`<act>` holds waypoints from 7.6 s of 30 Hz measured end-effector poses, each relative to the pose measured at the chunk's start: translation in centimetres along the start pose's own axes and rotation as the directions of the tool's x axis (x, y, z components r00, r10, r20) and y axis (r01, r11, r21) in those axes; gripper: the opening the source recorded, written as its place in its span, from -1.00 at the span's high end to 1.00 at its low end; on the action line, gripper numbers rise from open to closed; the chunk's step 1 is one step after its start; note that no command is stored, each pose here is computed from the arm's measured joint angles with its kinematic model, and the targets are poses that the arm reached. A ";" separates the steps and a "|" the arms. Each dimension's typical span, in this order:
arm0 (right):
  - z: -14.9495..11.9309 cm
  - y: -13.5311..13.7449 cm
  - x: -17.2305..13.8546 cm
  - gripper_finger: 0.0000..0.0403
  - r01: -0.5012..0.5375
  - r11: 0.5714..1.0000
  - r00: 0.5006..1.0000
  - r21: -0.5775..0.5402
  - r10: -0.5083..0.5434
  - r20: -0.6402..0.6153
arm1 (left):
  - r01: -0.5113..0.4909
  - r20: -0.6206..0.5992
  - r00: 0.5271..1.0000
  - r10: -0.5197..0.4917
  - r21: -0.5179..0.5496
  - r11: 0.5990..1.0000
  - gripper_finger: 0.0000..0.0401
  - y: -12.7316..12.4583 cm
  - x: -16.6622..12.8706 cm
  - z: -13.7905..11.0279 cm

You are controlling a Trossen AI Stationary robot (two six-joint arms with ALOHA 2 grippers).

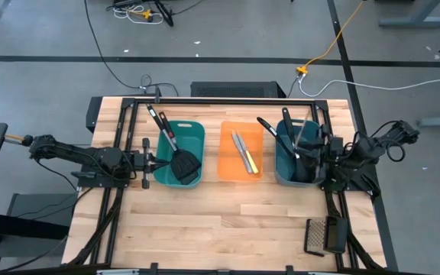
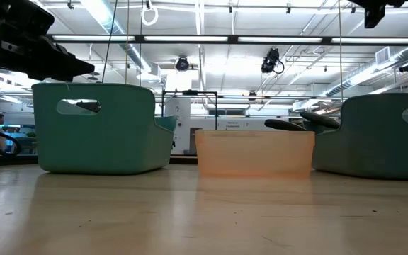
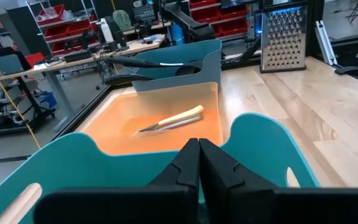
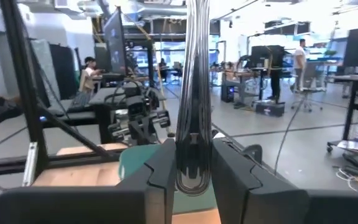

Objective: Pick & Place Kitchen Items
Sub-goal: Put the silver knife into the orange bin, then return to home position

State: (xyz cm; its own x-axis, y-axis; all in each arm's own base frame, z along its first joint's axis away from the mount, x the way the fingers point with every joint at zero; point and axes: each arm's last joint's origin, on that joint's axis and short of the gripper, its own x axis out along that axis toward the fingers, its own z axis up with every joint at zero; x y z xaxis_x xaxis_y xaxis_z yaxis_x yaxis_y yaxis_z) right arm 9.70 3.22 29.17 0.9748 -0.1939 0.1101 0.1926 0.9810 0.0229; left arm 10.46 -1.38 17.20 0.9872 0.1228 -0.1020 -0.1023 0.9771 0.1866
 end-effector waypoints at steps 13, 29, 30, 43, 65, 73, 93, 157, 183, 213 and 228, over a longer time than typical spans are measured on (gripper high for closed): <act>0.2 0.6 3.1 0.61 0.124 0.991 0.992 0.040 -0.123 -0.038 | -0.002 0.008 1.000 0.002 0.000 1.000 0.92 0.0 0.0 0.1; 2.1 -1.8 13.7 0.61 0.462 0.886 0.619 0.040 -0.290 -0.730 | -0.002 0.007 1.000 0.002 0.011 1.000 0.93 0.0 0.0 0.1; 1.7 -2.1 14.6 0.61 0.468 0.882 0.594 0.051 -0.272 -0.757 | -0.002 0.007 1.000 0.002 0.011 1.000 0.93 0.0 0.0 0.1; -5.2 -2.9 20.3 0.61 0.567 0.806 0.395 0.172 -0.082 -0.915 | -0.001 0.005 1.000 0.001 0.009 1.000 0.94 0.0 0.0 0.1; -14.1 -1.3 21.0 0.60 0.687 0.721 0.227 0.096 -0.088 -0.970 | 0.010 0.006 1.000 -0.010 -0.011 1.000 0.96 0.0 0.0 0.1; -15.7 -1.8 21.2 0.60 0.703 0.706 0.170 0.084 -0.052 -0.984 | 0.010 0.006 1.000 -0.009 -0.011 1.000 0.93 0.0 0.0 0.0; -15.8 -2.1 21.6 0.31 0.621 0.780 0.198 0.078 -0.060 -0.978 | 0.009 0.007 1.000 -0.009 -0.014 1.000 0.95 0.0 0.0 0.1; -10.2 -3.6 -0.4 0.99 -0.194 0.981 0.981 -0.003 0.194 -0.027 | -0.028 0.154 0.988 0.025 0.017 0.999 0.99 2.0 -0.5 -0.5; -10.9 -4.4 -0.3 0.92 -0.142 0.989 0.990 0.049 0.141 0.030 | 0.089 0.056 0.995 -0.087 -0.033 0.996 0.97 2.1 0.4 -1.5; -10.9 -4.4 -0.3 0.91 -0.143 0.987 0.990 0.069 0.141 0.033 | 0.064 0.030 0.998 -0.060 -0.146 0.987 0.90 2.2 0.6 -1.7; -10.9 -4.4 -0.3 0.91 -0.143 0.987 0.989 0.068 0.141 0.033 | 0.065 0.030 0.998 -0.061 -0.146 0.987 0.89 2.2 0.6 -1.7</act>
State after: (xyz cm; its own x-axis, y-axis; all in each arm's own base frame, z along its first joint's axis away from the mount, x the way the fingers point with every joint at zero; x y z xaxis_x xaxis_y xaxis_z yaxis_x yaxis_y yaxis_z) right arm 9.82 -1.02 18.23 0.9880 -0.0538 0.1449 0.0433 0.9963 0.0747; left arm 10.58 1.12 15.91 0.9948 0.0579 -0.0838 -0.0551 0.9979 0.0351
